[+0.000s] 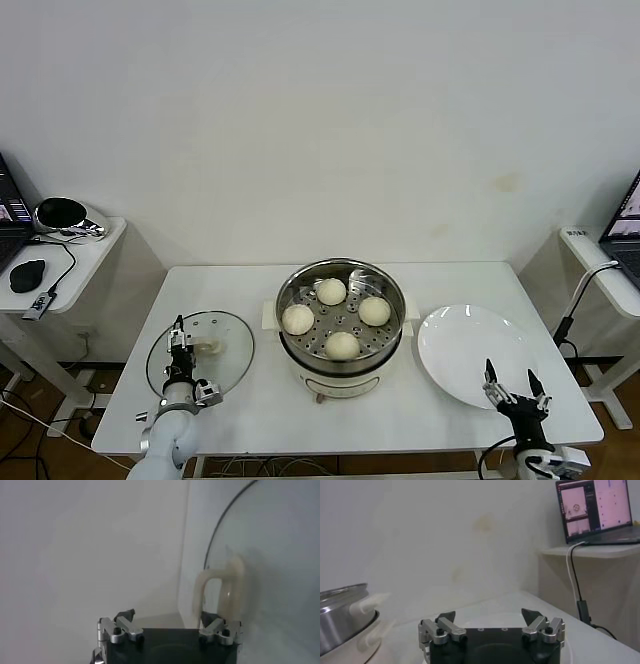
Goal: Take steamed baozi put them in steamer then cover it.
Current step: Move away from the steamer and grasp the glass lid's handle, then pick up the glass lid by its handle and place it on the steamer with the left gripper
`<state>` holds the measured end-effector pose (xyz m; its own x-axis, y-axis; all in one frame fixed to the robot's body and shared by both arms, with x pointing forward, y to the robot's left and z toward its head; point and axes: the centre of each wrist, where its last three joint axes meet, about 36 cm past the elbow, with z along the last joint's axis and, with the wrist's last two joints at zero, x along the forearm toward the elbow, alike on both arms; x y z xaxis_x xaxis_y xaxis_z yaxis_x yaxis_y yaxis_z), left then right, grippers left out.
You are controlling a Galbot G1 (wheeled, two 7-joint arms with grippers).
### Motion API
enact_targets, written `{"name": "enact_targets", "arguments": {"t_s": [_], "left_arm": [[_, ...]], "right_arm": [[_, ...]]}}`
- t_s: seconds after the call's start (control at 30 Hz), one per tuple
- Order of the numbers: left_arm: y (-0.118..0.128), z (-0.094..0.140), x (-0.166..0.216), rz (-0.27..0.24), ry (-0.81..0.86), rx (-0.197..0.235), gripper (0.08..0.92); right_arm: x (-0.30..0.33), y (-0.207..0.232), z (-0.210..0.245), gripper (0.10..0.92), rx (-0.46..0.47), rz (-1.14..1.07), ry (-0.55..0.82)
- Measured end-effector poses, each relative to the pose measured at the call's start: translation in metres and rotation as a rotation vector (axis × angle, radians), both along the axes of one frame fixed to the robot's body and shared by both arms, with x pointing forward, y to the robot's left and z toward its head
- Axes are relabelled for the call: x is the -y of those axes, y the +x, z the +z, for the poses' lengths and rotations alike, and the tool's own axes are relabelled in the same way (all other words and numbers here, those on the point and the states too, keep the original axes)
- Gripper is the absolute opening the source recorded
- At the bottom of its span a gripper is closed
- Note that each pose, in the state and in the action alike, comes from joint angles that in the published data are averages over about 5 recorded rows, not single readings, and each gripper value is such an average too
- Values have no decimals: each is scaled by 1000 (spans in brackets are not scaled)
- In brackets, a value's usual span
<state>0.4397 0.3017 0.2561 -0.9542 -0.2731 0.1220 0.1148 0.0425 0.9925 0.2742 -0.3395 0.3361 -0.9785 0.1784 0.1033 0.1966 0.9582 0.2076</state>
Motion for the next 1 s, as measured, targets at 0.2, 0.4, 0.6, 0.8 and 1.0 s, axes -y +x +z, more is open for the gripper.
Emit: {"name": "enact_targets", "arguments": {"t_s": [0.2, 0.4, 0.6, 0.8, 1.0], "left_arm": [[0, -2, -4, -6, 1, -7, 524], [0, -6, -5, -15, -2, -16, 351], [-2, -8, -8, -14, 2, -19, 184], [-7, 2, -11, 5, -2, -9, 140], [-16, 25, -3, 48, -45, 14, 140]], "right_arm": [[0, -2, -1, 823, -4, 0, -2], [0, -5, -1, 823, -8, 0, -7], [0, -6, 0, 823, -10, -1, -9], [-2, -5, 0, 823, -7, 1, -5], [-5, -2, 4, 823, 3, 8, 1]]}}
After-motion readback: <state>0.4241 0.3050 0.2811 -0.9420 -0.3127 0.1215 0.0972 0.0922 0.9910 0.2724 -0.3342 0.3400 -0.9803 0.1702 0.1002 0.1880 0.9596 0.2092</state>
